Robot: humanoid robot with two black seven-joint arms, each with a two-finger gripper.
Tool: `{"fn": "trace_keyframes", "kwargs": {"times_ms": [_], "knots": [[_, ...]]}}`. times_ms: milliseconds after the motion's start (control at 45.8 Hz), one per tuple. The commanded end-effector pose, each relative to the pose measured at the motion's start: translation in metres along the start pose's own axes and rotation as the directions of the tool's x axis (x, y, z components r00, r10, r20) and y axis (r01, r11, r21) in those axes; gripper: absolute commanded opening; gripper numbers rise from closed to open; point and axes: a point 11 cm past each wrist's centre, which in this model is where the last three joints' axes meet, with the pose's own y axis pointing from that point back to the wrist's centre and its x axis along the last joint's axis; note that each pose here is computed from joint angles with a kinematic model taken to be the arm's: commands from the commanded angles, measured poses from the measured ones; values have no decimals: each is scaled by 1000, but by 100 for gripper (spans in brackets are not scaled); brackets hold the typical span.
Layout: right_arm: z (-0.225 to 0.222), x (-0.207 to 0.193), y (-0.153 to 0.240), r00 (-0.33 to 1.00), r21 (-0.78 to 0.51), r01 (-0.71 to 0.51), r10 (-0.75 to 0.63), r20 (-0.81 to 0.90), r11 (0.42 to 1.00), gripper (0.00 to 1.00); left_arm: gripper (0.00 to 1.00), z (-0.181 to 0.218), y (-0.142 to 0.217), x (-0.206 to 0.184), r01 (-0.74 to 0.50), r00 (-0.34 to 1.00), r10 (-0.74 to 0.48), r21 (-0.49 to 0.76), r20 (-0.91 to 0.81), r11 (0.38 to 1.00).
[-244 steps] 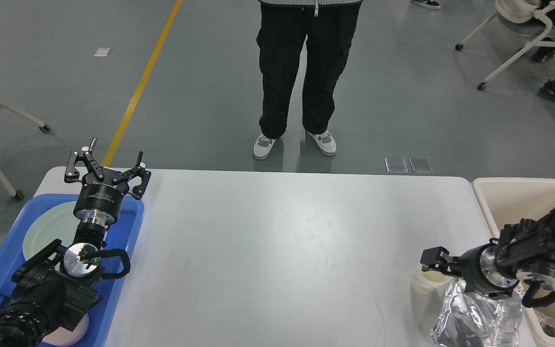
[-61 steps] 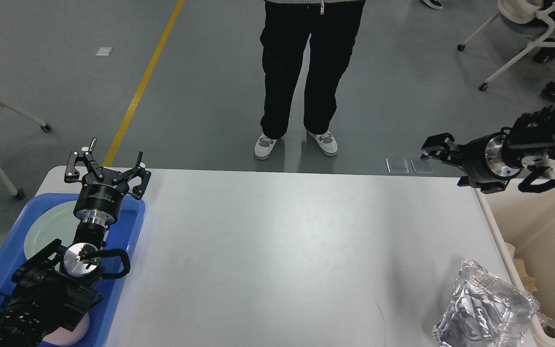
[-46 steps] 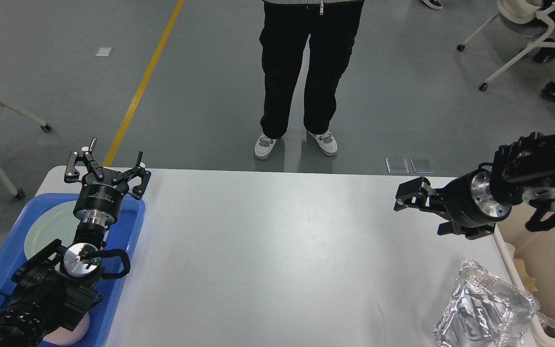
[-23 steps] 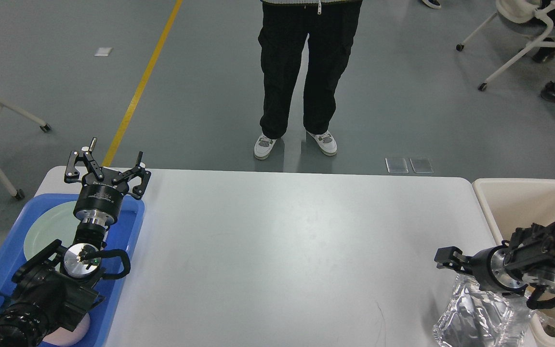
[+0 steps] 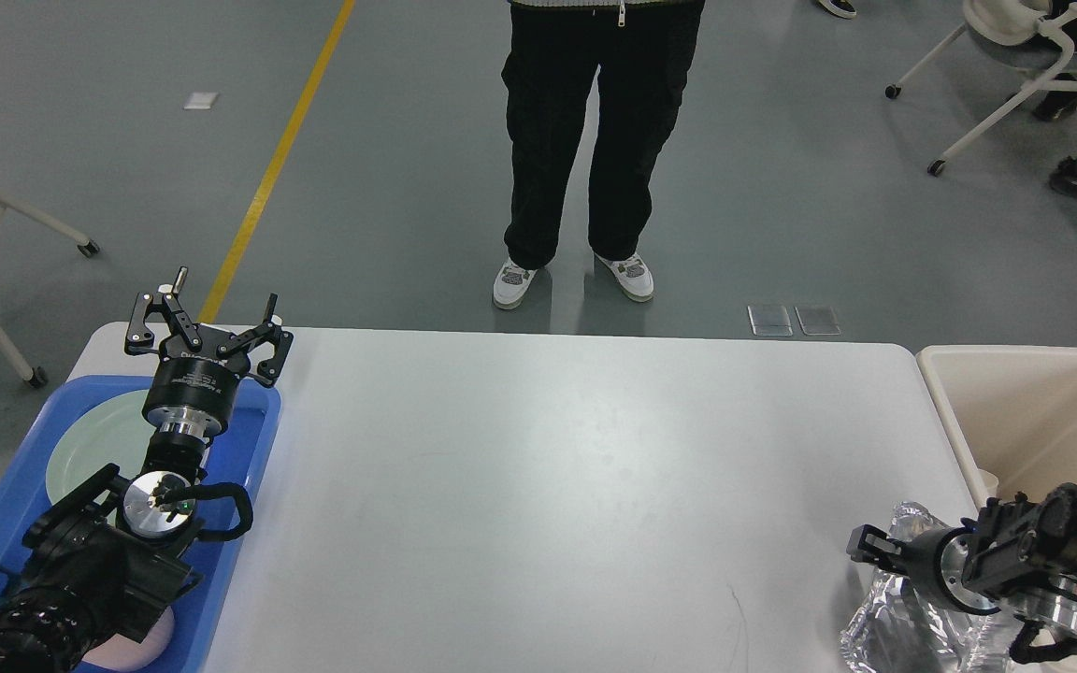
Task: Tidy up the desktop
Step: 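Grasp the crumpled foil bag with the right gripper, then lift the foil bag and drop it into the white bin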
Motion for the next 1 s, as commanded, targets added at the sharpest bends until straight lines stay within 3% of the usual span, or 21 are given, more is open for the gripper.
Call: {"fn": "trace_keyframes", "kwargs": {"times_ms": [0,459,655,830,983], "knots": [[-3,3,0,1000,6,-29,29,-3,1000,0,97,0,0,0,0,1000,0,0,0,1000],[-14,26,22,998,33,-66,65,28,997,0,97,0,0,0,0,1000,0,0,0,1000],[-84,74,106,992,195,-121,111,61,973,0,97,1,0,0,0,1000,0,-1,1,1000],[-158,107,196,987,345,-133,156,-40,929,0,97,0,0,0,0,1000,0,0,0,1000],[-198,114,232,971,396,-110,183,-151,912,0,97,1,0,0,0,1000,0,-1,1,1000]]}}
